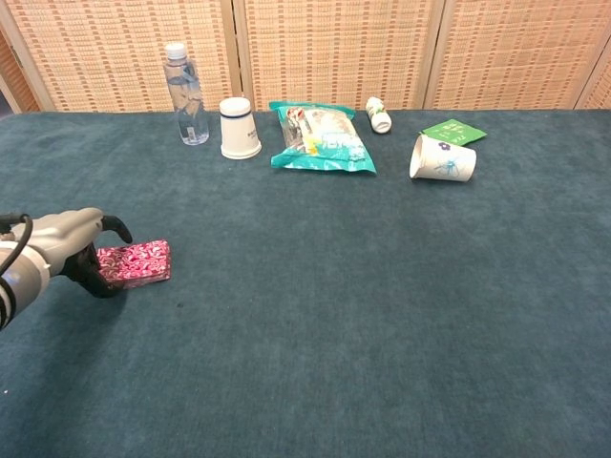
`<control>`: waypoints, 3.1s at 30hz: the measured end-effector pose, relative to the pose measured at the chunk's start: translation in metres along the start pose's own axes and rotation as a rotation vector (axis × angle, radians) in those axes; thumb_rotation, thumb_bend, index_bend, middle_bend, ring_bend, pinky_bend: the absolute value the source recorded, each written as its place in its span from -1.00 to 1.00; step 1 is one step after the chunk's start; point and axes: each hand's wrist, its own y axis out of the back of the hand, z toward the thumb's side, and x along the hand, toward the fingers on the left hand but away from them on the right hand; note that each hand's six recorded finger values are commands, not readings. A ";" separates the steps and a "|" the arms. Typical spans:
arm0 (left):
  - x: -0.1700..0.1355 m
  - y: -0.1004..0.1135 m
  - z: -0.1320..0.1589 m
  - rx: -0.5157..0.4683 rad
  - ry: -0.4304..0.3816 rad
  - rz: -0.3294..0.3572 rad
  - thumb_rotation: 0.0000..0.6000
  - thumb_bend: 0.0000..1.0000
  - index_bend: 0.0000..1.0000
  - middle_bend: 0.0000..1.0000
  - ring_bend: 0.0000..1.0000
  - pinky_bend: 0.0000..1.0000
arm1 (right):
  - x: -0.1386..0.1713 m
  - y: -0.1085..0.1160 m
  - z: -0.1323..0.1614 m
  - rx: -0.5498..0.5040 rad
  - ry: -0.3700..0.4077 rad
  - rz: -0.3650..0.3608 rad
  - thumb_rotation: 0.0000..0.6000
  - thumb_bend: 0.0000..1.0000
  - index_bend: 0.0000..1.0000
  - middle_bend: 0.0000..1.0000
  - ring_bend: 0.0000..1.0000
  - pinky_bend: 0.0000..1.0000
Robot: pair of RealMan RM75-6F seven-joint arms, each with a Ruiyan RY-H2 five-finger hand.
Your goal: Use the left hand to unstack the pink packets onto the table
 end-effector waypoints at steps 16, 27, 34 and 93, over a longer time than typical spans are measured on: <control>-0.002 0.000 0.006 -0.022 -0.010 0.021 1.00 -0.27 -0.33 1.00 1.00 1.00 | 0.001 0.000 0.000 -0.003 0.003 0.000 1.00 -0.04 0.96 0.60 0.47 0.69; -0.003 0.002 0.004 -0.031 -0.016 0.040 1.00 -0.25 -0.20 1.00 1.00 1.00 | 0.000 0.000 0.000 -0.001 0.002 0.002 1.00 -0.04 0.96 0.60 0.47 0.69; -0.012 0.011 -0.005 -0.016 -0.052 0.063 1.00 -0.25 -0.12 1.00 1.00 1.00 | 0.000 -0.002 0.001 0.002 0.003 0.007 1.00 -0.04 0.96 0.60 0.47 0.69; -0.016 0.028 -0.044 0.016 -0.107 0.090 1.00 -0.30 -0.62 1.00 1.00 1.00 | -0.001 -0.005 0.001 0.003 0.005 0.023 1.00 -0.04 0.96 0.60 0.47 0.69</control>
